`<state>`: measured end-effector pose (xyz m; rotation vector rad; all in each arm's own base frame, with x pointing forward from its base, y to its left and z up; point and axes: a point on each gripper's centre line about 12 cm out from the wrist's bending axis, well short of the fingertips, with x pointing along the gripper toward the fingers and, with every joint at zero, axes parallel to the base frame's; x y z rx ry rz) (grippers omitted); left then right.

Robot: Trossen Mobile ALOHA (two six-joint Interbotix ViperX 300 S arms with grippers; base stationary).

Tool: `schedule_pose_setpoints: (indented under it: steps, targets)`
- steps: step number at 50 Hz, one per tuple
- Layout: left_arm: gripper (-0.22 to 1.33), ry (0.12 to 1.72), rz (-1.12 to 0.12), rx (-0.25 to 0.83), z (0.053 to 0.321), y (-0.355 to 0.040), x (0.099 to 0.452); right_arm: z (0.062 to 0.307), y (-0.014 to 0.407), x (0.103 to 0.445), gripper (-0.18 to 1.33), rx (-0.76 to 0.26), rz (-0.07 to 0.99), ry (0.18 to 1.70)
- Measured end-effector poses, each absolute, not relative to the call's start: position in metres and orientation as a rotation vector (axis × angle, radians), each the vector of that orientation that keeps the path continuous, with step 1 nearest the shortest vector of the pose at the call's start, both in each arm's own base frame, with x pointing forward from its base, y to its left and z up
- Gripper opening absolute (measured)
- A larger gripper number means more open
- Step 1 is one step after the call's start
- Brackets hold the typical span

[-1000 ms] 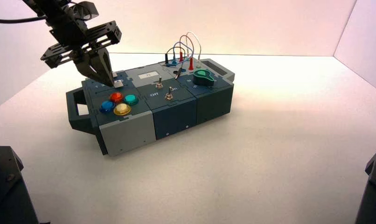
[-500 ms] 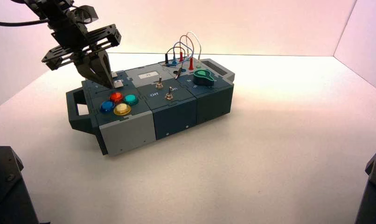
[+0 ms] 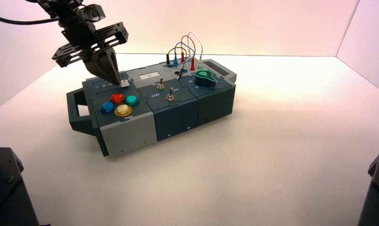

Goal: Move the bottom slider to position 5.

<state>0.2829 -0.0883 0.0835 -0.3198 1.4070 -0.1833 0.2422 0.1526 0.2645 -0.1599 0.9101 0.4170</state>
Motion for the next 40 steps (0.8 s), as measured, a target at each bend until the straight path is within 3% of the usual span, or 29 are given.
schedule_pose_setpoints:
  steps: [29,40]
  targets:
    - [-0.16,1.377,-0.171,-0.344,0.087,-0.100,0.289,0.264,0.148,0.245,-0.14,-0.181,0.404,0.905]
    - [-0.16,1.285,-0.175,-0.360,0.111,-0.099,0.288,0.262,0.147,0.243,-0.14,-0.193,0.404,0.911]
